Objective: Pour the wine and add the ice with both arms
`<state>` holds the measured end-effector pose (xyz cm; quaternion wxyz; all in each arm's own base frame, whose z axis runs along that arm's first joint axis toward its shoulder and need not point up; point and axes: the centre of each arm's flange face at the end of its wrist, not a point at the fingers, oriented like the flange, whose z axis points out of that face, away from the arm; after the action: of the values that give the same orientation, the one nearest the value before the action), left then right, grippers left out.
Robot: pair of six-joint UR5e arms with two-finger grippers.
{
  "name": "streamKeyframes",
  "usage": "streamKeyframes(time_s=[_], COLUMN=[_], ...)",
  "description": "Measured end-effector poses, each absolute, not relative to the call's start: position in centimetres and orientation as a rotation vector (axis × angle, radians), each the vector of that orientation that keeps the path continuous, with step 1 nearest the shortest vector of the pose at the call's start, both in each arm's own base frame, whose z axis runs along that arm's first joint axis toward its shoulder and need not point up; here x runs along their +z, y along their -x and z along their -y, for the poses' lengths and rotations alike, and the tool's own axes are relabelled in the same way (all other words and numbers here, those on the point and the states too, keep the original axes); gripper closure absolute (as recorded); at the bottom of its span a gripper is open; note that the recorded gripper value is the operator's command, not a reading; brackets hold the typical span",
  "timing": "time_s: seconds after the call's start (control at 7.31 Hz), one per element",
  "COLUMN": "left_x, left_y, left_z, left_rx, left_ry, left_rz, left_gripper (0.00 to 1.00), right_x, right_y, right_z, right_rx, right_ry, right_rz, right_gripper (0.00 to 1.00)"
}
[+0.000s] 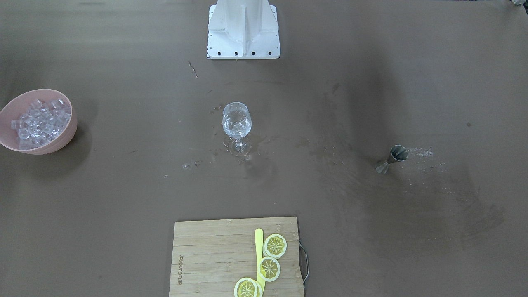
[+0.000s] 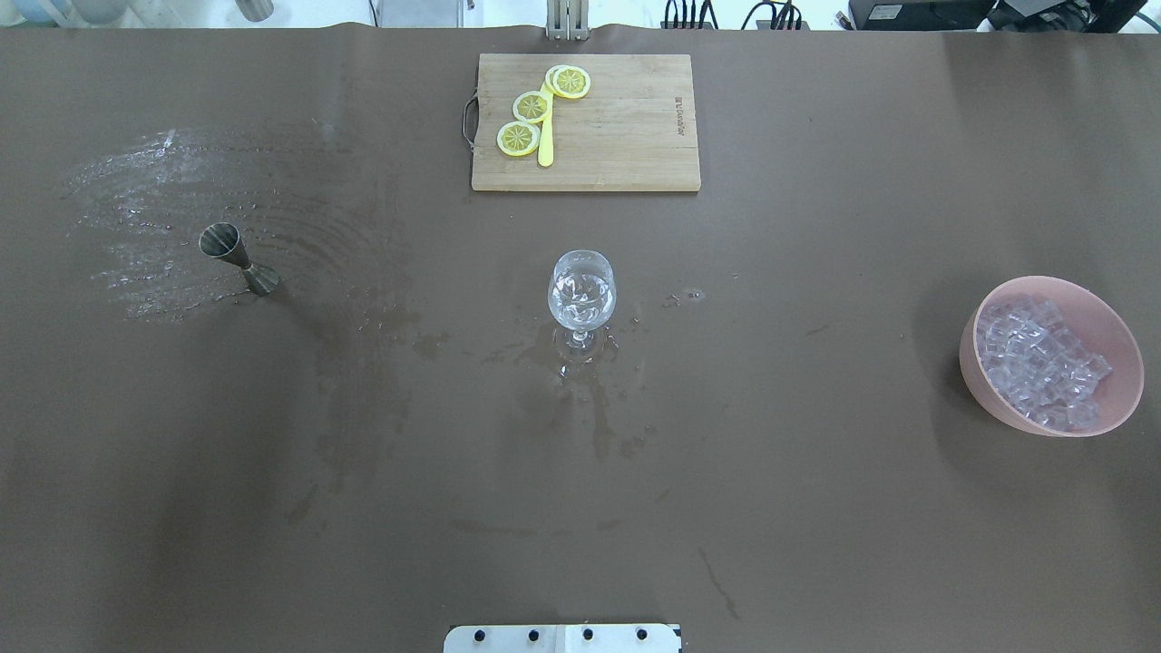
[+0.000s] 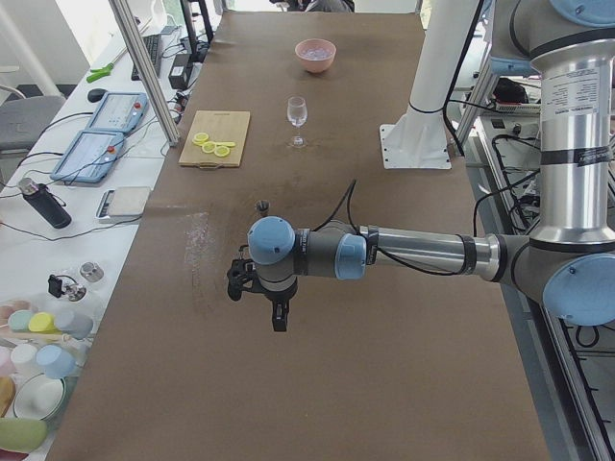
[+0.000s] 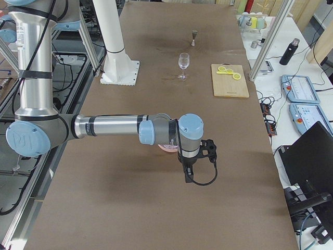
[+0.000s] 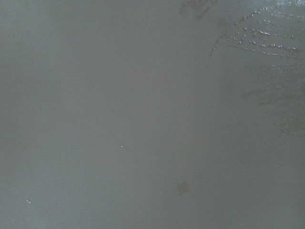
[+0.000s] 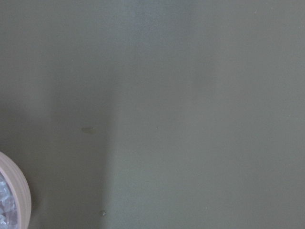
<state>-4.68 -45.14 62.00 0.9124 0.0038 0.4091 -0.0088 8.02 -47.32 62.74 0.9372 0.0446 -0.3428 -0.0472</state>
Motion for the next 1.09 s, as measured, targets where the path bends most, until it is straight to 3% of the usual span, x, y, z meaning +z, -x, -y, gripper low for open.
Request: streamKeyframes(time_s=[1.09], left_x=[63.2], left_y=[4.6], left_z=[45.7], left_rx=[-0.027], left_ry=[0.015], left_rz=[-0.844], left_gripper=[0.02], right_x=[62.8], right_y=[-8.1], right_z=[47.2], right_rx=[-0.092], right_ry=[-0.086], right_rz=[0.702], right_gripper=[0.0])
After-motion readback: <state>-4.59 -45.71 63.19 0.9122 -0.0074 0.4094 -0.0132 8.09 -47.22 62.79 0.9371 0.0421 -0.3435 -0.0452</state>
